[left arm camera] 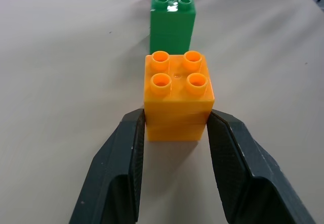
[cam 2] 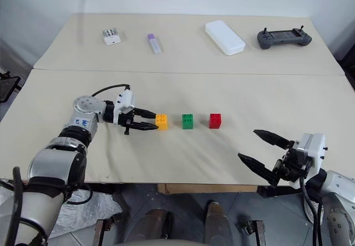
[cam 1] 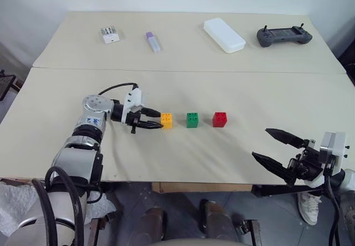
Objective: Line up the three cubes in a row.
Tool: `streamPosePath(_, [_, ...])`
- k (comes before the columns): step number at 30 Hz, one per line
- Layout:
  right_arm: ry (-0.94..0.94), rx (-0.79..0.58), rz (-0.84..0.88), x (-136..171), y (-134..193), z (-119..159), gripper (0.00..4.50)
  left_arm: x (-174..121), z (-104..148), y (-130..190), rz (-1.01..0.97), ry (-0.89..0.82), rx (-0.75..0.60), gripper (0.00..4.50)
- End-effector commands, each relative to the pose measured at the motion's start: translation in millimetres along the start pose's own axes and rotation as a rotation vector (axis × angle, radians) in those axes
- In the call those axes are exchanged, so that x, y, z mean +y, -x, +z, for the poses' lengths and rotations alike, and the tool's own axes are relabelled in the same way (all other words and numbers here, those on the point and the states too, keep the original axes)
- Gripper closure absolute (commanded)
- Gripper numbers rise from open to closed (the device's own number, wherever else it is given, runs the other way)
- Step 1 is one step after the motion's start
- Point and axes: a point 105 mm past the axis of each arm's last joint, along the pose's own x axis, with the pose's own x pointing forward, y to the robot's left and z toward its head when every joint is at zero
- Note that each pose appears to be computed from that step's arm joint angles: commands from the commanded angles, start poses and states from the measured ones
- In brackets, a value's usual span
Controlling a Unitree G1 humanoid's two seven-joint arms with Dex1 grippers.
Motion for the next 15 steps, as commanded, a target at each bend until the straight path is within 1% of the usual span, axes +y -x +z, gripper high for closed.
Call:
streamPosePath(1, [0.025,-0.024,0.028,3.3,-3.2,9.8,0.0,4.3,3.5,5.6,0.019,-0.008,0.006,2.81])
streamPosePath(3, [0.024,-0.024,0.039,3.8,-5.1,9.2,0.0,3.6,4.2,6.9,0.006,0.011,0.0,2.81])
streamPosePath(7, [0.021,-0.026,0.057,3.7,-7.2,8.2,0.0,2.9,5.5,8.3,-0.005,0.0,0.003,1.72])
streamPosePath(9, [0.021,-0.027,0.079,3.2,-10.2,7.0,0.0,6.7,13.3,13.9,0.018,0.007,-0.048,1.1])
streamPosePath(12, [0.033,-0.029,0.13,0.1,-14.8,5.3,0.0,8.9,23.1,31.8,0.047,-0.021,-0.11,0.17])
streamPosePath(13, [0.037,-0.029,0.14,-1.0,-15.6,4.8,0.0,8.4,24.0,36.0,0.049,-0.023,-0.121,0.01])
streamPosePath(15, [0.051,-0.03,0.166,-6.7,-16.7,1.9,0.0,4.2,20.6,51.0,0.066,-0.016,-0.142,0.01])
